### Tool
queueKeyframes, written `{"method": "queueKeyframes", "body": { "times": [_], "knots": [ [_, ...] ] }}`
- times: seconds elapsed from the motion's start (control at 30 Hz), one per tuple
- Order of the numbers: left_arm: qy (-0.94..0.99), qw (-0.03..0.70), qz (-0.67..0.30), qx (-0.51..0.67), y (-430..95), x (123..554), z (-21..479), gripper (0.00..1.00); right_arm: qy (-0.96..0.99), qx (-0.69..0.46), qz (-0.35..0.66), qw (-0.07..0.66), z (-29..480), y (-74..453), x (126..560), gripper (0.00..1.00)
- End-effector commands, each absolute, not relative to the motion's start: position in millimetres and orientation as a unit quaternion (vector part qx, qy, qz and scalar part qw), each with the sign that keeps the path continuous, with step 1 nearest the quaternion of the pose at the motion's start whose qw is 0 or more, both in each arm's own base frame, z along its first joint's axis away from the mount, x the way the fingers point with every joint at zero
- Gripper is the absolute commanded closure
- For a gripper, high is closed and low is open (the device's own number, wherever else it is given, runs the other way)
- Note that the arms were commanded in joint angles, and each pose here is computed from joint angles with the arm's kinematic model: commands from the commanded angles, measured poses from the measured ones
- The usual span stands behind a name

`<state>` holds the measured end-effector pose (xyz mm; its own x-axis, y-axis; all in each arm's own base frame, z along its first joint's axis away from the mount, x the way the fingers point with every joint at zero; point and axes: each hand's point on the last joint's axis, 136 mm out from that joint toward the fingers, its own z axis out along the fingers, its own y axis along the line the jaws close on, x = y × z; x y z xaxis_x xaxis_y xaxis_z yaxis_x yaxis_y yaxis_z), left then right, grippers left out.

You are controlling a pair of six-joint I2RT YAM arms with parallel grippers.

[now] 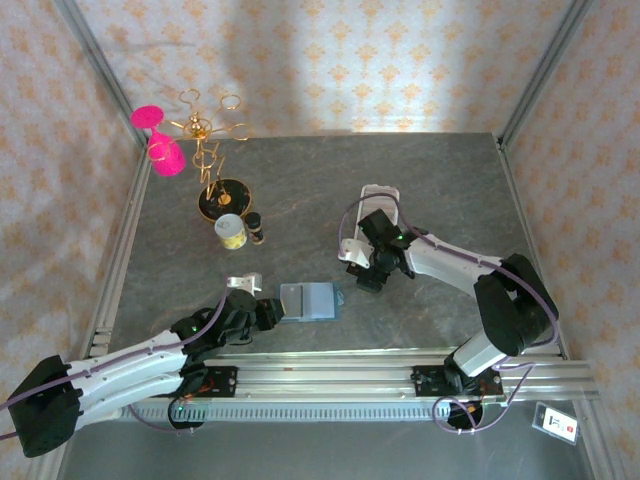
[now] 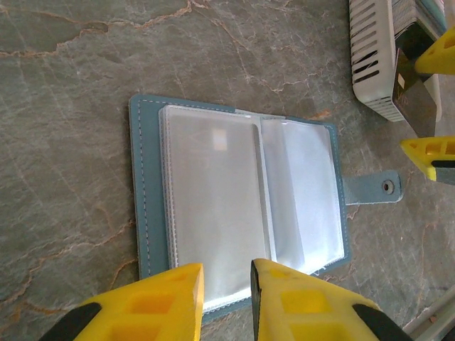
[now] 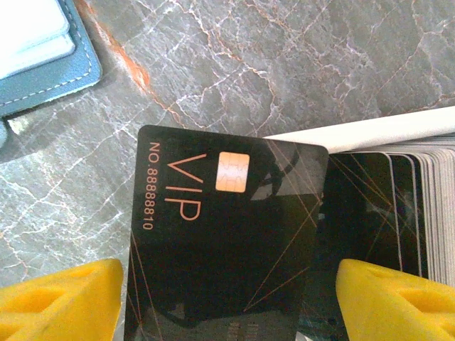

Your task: Put the credit cards into the card holder

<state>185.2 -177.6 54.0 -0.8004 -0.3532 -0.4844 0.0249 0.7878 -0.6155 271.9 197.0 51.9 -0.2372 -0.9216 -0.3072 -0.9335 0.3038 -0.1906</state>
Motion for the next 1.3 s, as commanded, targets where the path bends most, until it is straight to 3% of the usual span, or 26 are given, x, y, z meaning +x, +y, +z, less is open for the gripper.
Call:
{"method": "queueKeyframes", "body": {
  "times": [0.0,0.27,0.77,1.27],
  "knots": [
    [0.891,0.313,-0.311,-0.103,-175,191,63,0.75,0.783,-0.601,0.021,0.156,42,193,260,0.21],
    [0.887,0.315,-0.321,-0.104,-178,192,69,0.75,0.784,-0.604,0.019,0.145,37,192,258,0.23],
    [0.864,0.325,-0.371,-0.101,-198,201,99,0.76,0.775,-0.613,0.011,0.155,42,193,260,0.4],
    [0.842,0.318,-0.425,-0.097,-234,218,124,0.77,0.764,-0.616,-0.001,0.192,54,193,263,0.46]
  ]
}}
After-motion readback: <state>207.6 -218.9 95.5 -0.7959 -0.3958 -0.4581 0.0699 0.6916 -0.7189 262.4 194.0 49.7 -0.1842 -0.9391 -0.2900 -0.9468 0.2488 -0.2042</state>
